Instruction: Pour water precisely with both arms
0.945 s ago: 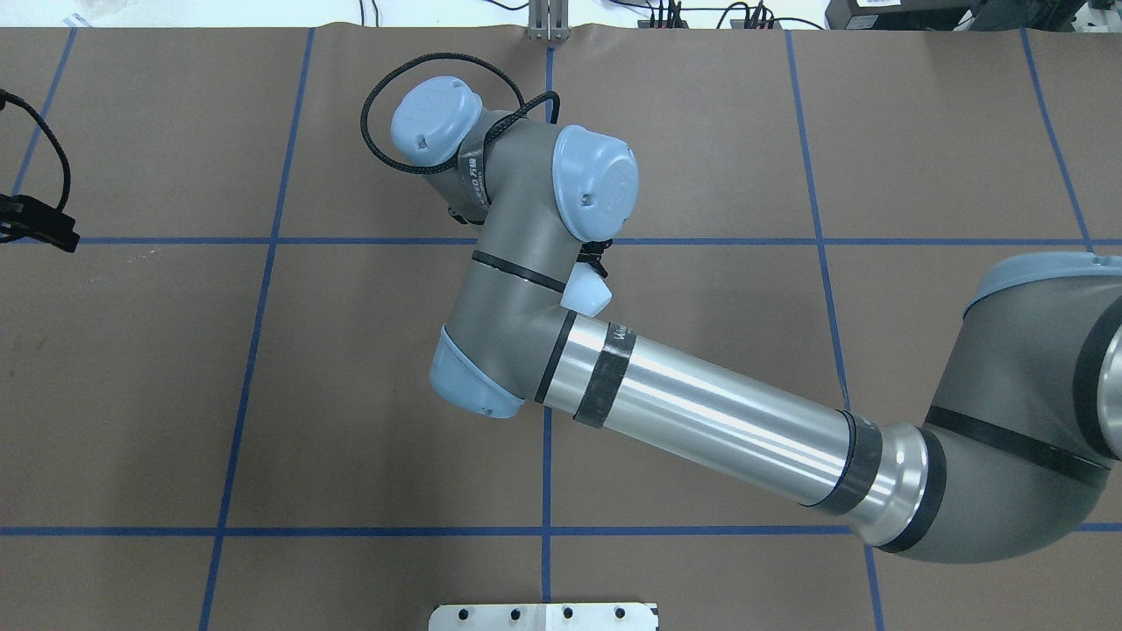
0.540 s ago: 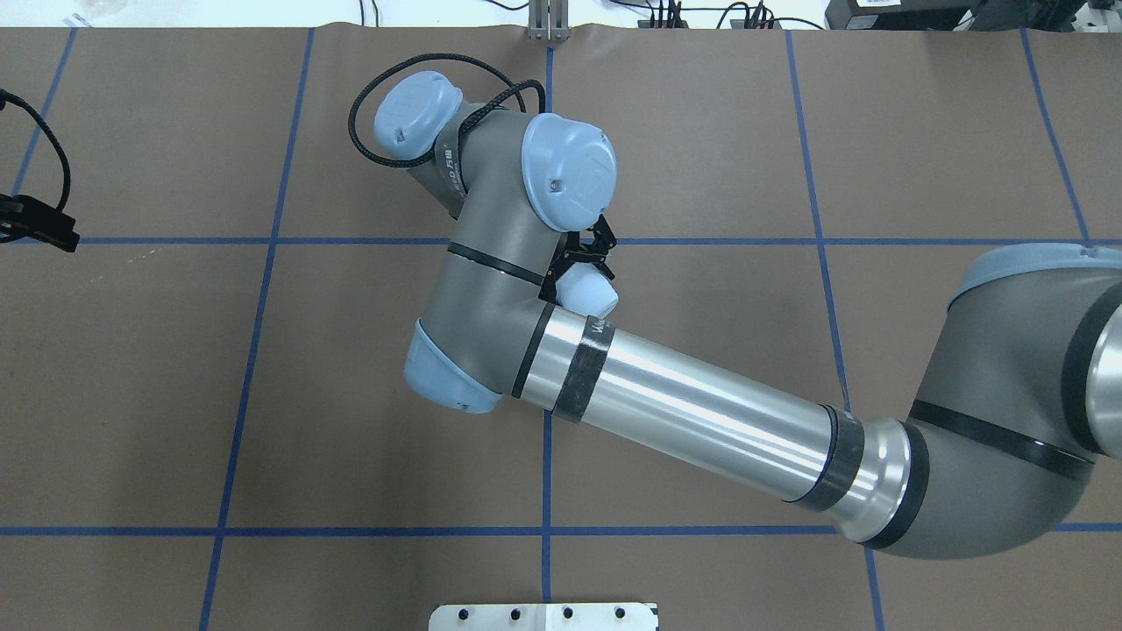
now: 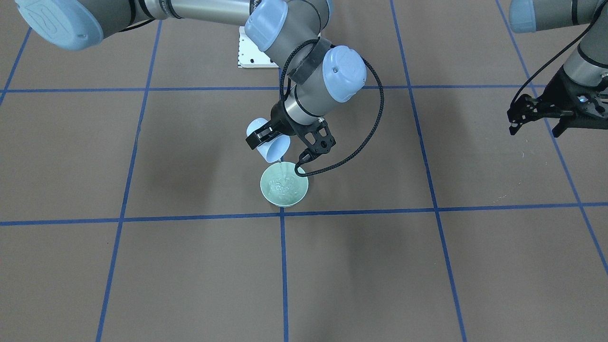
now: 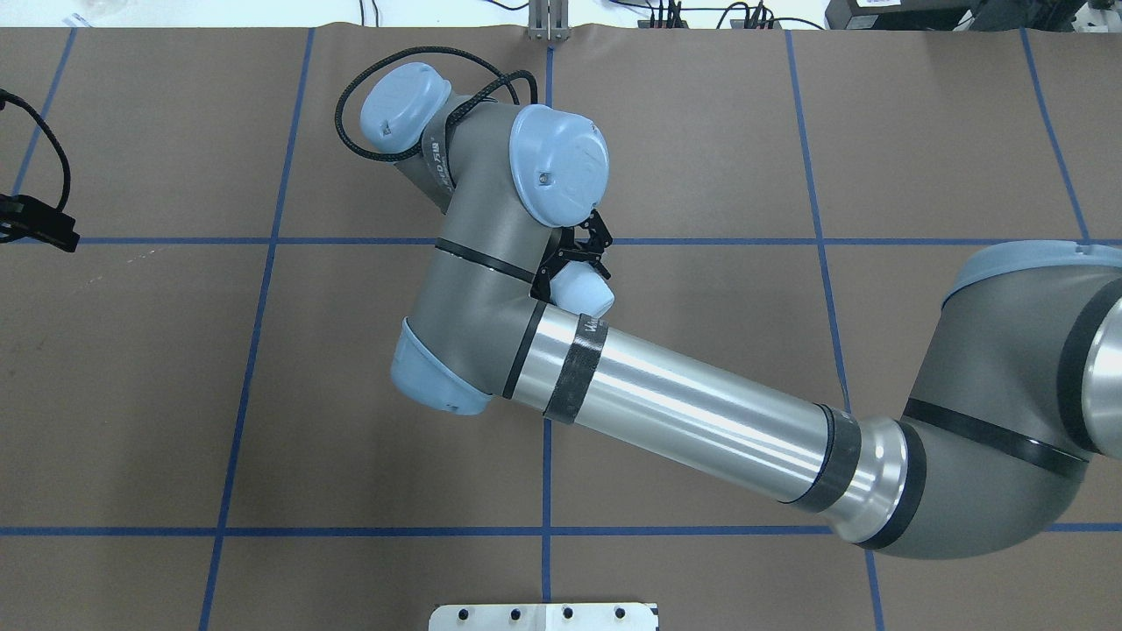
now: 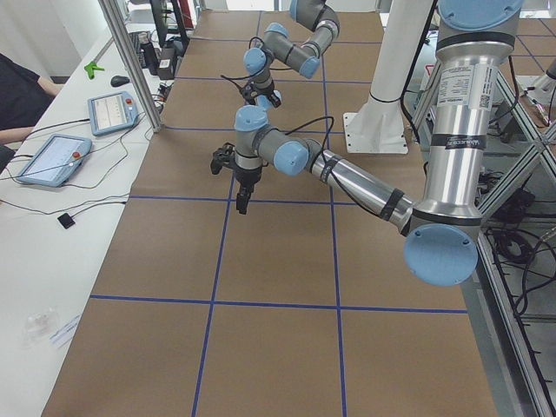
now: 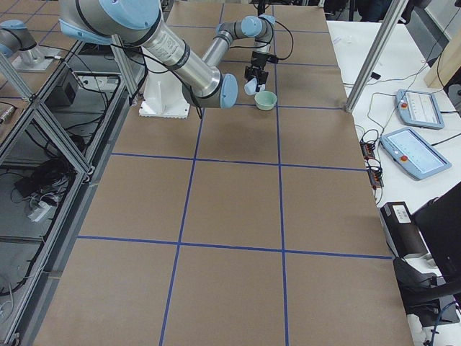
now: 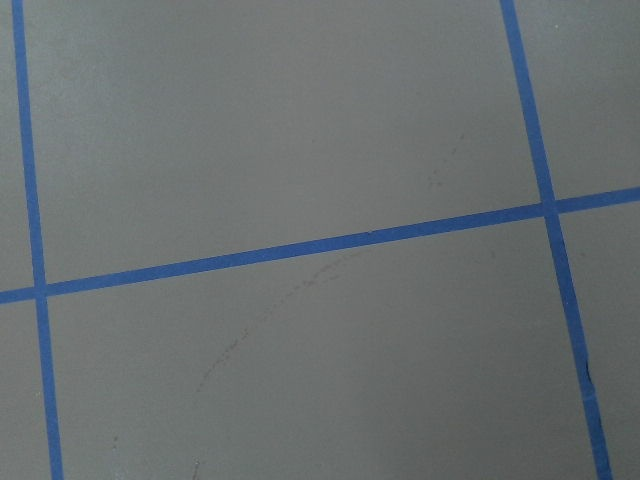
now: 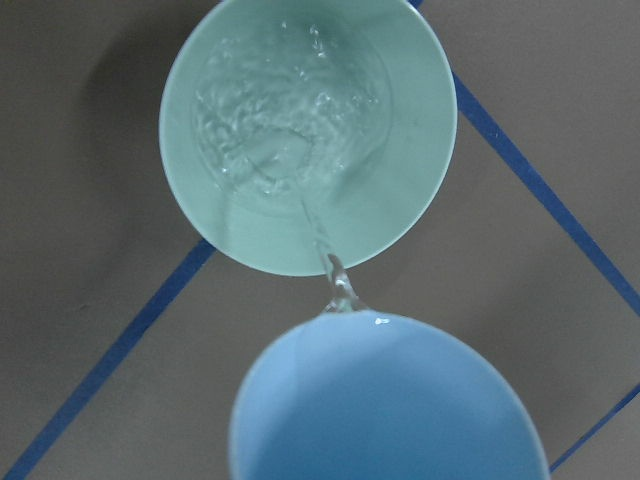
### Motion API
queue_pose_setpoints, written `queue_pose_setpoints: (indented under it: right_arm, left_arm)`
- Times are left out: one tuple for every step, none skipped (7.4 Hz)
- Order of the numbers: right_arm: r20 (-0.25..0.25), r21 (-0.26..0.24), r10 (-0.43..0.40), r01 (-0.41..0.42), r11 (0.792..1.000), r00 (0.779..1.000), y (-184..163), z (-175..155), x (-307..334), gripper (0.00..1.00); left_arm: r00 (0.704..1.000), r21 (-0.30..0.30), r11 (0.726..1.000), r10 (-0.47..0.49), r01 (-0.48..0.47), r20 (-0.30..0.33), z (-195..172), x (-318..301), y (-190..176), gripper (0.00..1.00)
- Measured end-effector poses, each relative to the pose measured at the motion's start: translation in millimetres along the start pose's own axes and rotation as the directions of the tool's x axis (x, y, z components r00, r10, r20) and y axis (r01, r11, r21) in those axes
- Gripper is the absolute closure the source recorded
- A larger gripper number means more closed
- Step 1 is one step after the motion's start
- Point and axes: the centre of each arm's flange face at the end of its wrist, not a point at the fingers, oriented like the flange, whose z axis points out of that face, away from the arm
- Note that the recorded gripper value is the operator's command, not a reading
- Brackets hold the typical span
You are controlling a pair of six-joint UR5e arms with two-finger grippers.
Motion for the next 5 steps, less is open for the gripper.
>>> queue_pose_setpoints:
  right_arm:
    - [0.011, 0.033, -0.005, 0.005, 0.999, 1.000, 3.2, -0.5, 2.0, 1.00]
    - [0.026, 0.080, -0.013, 0.011, 0.997, 1.000, 10.2, 1.8, 6.9, 1.00]
    - [0.043, 0.139, -0.018, 0.012, 0.990, 0.999, 20.9, 2.0, 17.5, 1.00]
    - [0.067, 0.217, -0.017, 0.002, 0.976, 0.998, 33.8, -1.2, 35.5, 1.00]
    - [0.105, 0.311, 0.001, -0.033, 0.950, 0.994, 46.6, -7.1, 56.6, 1.00]
  left_arm:
    - [1.000, -0.001, 1.000, 0.000, 0.000, 0.000, 0.5, 0.1, 0.1, 0.00]
    - [1.000, -0.002, 1.000, -0.001, 0.001, 0.001, 1.1, -0.1, 0.1, 0.00]
    - [1.000, -0.004, 1.000, -0.003, 0.003, 0.002, 2.3, -0.8, 0.0, 0.00]
    - [1.000, -0.007, 1.000, -0.005, 0.005, 0.004, 3.8, -1.8, -0.2, 0.00]
    - [1.000, -0.008, 1.000, -0.007, 0.007, 0.004, 4.9, -1.8, -0.2, 0.00]
